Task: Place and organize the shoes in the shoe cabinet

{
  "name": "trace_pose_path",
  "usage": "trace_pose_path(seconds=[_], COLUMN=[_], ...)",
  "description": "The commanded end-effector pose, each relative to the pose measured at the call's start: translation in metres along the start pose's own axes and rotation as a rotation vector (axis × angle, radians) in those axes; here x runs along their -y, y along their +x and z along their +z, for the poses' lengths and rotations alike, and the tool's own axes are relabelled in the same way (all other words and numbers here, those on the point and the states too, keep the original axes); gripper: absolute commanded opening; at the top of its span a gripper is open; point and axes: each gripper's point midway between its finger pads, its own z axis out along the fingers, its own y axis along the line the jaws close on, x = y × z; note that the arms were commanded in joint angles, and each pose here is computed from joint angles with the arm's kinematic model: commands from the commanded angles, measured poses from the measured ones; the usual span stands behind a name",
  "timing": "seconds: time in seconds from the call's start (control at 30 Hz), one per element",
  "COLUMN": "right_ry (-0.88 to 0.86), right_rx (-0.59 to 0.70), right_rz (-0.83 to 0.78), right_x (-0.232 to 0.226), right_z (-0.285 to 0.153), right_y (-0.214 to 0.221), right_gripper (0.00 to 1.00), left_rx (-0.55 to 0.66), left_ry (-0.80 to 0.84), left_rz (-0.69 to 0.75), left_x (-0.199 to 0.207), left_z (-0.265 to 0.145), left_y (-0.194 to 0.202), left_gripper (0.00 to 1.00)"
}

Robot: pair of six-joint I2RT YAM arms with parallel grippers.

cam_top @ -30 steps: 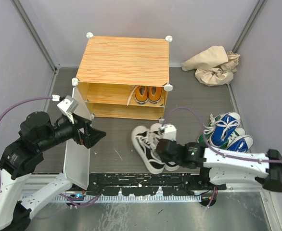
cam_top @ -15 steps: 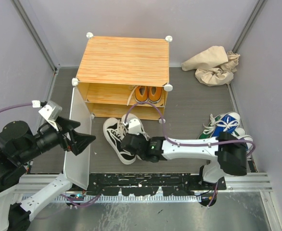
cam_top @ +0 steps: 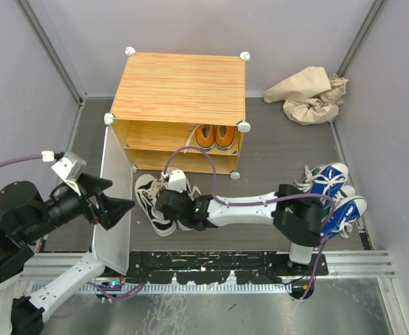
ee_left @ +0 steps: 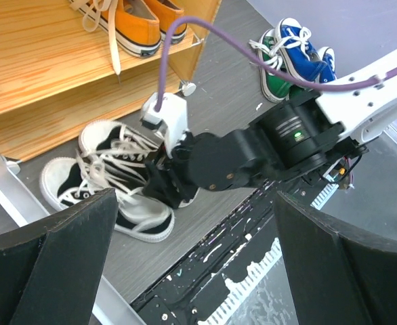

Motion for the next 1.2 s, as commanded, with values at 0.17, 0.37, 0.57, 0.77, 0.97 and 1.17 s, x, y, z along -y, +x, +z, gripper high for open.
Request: trace_pose_path(seconds=[0.17,0.37,0.57,0.77,0.97,1.17], right_ry=[-0.003,-0.051,-0.214,-0.334,-0.368,-0.369], right_rx=[0.031,0.131,0.08,0.029,0.024,0.033], right_rz=[-0.006,-0.13,-0.233,-0.266,-0.295,-0.316], right_x=[-0.036,-0.042,-0.052,-0.054,-0.063,-0.069], right_z=[0.028,-0.02,-0.052,-0.061,-0.046,-0.028], right_y=[-0.011,-0.033,-0.029,-0.004,0.01,0.019], right_gripper=[0.72,0.79,0.79,0.77,0.76,0.75], left_rx=[-0.001,-0.006,-0.018,-0.018,-0.014,-0.013], left_ry=[-0.003,-0.004,0.0,0.002,-0.002,-0.006], left_rz=[0.012,0.007,-0.003,-0.018,-0.029,-0.027], left_x=[-0.002,-0.003,-0.003,-0.003,-0.004,-0.004], left_z=[-0.001,0.003,0.01,0.014,0.015,0.011], left_y=[0.003,0.006,0.007,0.008,0.009,0.006], left_gripper=[0.98,0.98,0.98,0.98,0.98,0.98])
